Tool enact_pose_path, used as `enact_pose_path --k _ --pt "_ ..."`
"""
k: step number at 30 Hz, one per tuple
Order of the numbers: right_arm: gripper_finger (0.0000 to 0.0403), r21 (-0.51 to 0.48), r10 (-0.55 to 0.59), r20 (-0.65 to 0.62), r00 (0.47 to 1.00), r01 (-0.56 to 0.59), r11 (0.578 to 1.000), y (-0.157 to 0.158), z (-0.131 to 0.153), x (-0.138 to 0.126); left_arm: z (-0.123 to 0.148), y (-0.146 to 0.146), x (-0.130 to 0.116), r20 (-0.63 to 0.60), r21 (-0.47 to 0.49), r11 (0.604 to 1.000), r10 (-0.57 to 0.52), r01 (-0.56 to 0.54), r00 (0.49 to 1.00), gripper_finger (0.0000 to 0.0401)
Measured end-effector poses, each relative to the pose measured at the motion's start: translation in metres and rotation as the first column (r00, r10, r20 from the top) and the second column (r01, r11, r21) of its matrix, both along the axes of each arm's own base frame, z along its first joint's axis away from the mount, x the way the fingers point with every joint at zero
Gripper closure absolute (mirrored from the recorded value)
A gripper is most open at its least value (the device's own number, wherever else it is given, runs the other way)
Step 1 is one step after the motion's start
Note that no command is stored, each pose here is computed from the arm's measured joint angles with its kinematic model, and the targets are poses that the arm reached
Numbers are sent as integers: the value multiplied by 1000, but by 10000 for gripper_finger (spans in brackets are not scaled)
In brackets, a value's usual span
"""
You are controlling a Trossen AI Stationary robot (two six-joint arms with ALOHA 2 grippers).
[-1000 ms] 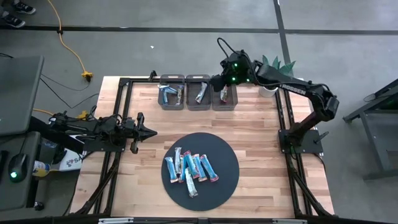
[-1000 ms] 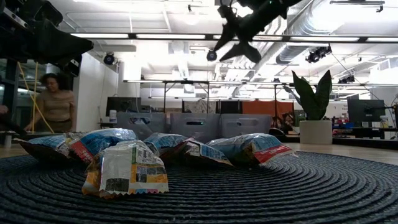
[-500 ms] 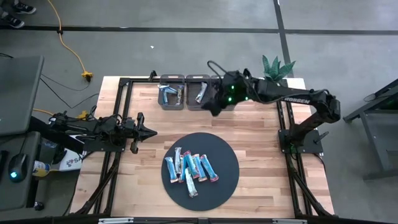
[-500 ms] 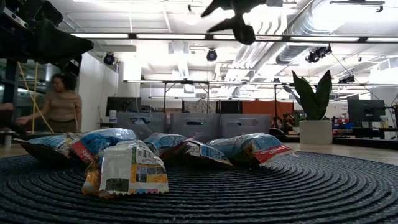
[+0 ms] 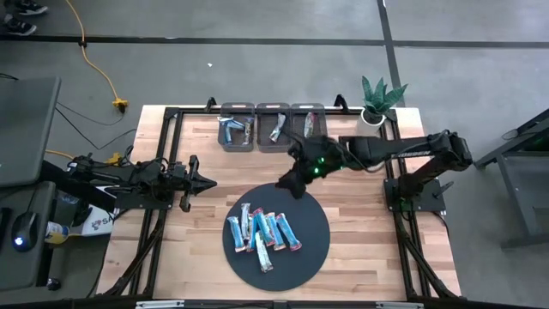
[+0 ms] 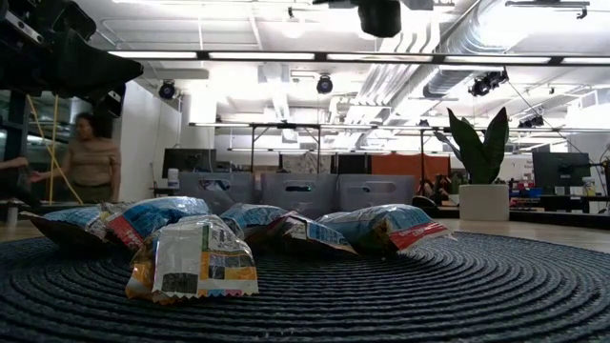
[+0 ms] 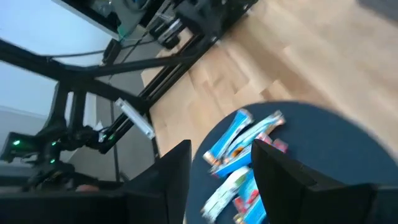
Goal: Pick and place Granola Bars by type
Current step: Put the red granola bar into the right black bin
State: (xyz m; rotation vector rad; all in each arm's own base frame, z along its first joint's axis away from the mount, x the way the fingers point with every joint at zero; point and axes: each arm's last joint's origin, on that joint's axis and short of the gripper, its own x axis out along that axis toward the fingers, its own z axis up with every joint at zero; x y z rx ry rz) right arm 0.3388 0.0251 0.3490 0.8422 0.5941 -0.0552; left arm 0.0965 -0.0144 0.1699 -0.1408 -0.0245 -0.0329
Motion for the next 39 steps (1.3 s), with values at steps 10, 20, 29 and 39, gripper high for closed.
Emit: enact_pose_path --k 10,20,29,39 --pt "251 140 -33 -112 993 49 989 64 -24 8 0 0 0 0 0 1000 1 -1 1000 400" --pt "251 202 1 -298 955 62 977 102 -77 26 0 0 0 0 0 1000 0 0 1000 400" --pt "251 267 80 -454 887 50 962 108 -119 39 0 0 0 0 0 1000 0 0 1000 400" --pt "252 281 147 -318 937 -55 958 113 -96 52 0 0 0 0 0 1000 1 -1 1000 400"
